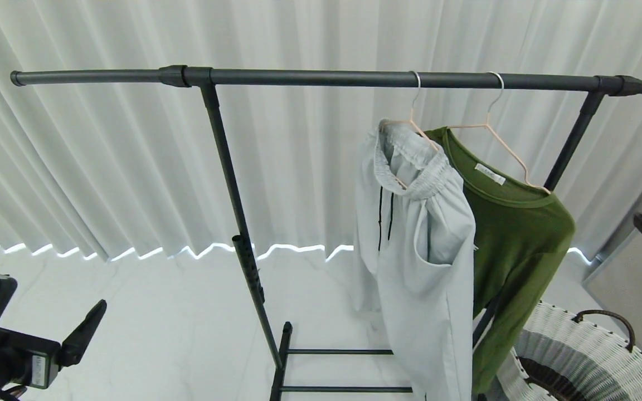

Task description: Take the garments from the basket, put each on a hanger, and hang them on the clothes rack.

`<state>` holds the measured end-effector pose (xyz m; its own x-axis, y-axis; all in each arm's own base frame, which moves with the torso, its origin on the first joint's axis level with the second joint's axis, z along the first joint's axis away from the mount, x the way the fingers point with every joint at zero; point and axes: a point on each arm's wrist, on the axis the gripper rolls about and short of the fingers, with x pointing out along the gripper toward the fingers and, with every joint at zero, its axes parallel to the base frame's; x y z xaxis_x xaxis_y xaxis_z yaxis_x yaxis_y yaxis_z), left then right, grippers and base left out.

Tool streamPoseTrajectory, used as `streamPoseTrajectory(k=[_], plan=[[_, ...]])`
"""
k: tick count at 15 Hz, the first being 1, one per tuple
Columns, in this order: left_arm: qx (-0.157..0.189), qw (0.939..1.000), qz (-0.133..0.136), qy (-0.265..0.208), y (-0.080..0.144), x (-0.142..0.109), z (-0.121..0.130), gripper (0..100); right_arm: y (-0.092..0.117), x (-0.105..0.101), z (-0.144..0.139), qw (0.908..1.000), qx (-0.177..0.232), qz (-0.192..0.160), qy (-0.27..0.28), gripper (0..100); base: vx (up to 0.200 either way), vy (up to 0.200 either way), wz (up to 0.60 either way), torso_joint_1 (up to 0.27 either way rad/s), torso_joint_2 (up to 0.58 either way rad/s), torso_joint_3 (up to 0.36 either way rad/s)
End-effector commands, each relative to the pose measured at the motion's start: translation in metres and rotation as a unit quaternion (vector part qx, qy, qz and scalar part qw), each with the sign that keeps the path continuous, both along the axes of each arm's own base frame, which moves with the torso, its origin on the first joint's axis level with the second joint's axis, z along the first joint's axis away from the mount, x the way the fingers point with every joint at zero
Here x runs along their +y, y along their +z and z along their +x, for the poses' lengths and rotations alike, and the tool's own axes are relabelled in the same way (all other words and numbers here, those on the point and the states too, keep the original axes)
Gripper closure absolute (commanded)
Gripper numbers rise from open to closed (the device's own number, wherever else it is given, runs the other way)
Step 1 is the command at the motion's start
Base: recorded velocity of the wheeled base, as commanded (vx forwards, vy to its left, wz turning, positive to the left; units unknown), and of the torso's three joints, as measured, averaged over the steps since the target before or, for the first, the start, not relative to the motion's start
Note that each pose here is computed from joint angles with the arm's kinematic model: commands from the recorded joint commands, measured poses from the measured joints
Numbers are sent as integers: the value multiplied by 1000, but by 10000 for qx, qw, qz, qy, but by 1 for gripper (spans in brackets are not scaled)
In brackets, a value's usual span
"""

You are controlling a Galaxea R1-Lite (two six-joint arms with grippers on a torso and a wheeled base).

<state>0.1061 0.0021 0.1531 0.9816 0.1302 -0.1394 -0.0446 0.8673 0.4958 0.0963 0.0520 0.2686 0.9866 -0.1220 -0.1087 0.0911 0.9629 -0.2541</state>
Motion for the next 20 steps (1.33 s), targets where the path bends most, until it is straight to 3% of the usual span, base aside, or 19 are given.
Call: streamPoseTrajectory(k=[1,4,7,11,13,14,15,16,17,18,20], plan=[[-277,9991,7,329,0,6,-16,0,-13,-44,-49,9977,35,-18,-671,0,-200,0,0,-12,2,2],[-544,9958,36,742,-4,11,-35,0,-25,-59,-71,9900,266,-112,-1384,0,-200,0,0,-5,4,4],[-647,9894,82,1297,-19,11,-61,0,-40,-67,-93,9799,651,-217,-1871,0,0,0,0,0,0,0],[-834,9818,119,1705,-38,5,-101,0,-69,-69,-117,9531,1191,-351,-2761,0,0,0,0,0,0,0],[-1082,9772,139,1823,-57,1,-123,0,-93,-67,-128,9382,1393,-359,-3147,0,0,0,0,0,0,0],[-993,9765,38,1911,-61,1,-123,0,-106,-66,-132,9349,1426,-352,-3232,0,0,0,0,0,0,0],[-1033,9710,-131,2151,-61,2,-124,0,-121,-66,-138,9376,1324,-317,-3200,0,0,0,0,0,0,0],[-831,9678,-176,2371,-66,3,-124,0,-134,-65,-141,9473,1073,-213,-3011,0,0,0,0,0,0,0],[-729,9655,-168,2493,-68,4,-125,0,-143,-64,-143,9587,782,-119,-2733,0,0,0,0,0,0,0],[-754,9639,-185,2546,-67,4,-125,0,-156,-62,-148,9782,120,-79,-2071,0,0,0,0,0,0,0],[-824,9618,-352,2587,-67,4,-125,0,-163,-61,-139,9880,-495,117,-1457,0,0,0,0,0,0,0]])
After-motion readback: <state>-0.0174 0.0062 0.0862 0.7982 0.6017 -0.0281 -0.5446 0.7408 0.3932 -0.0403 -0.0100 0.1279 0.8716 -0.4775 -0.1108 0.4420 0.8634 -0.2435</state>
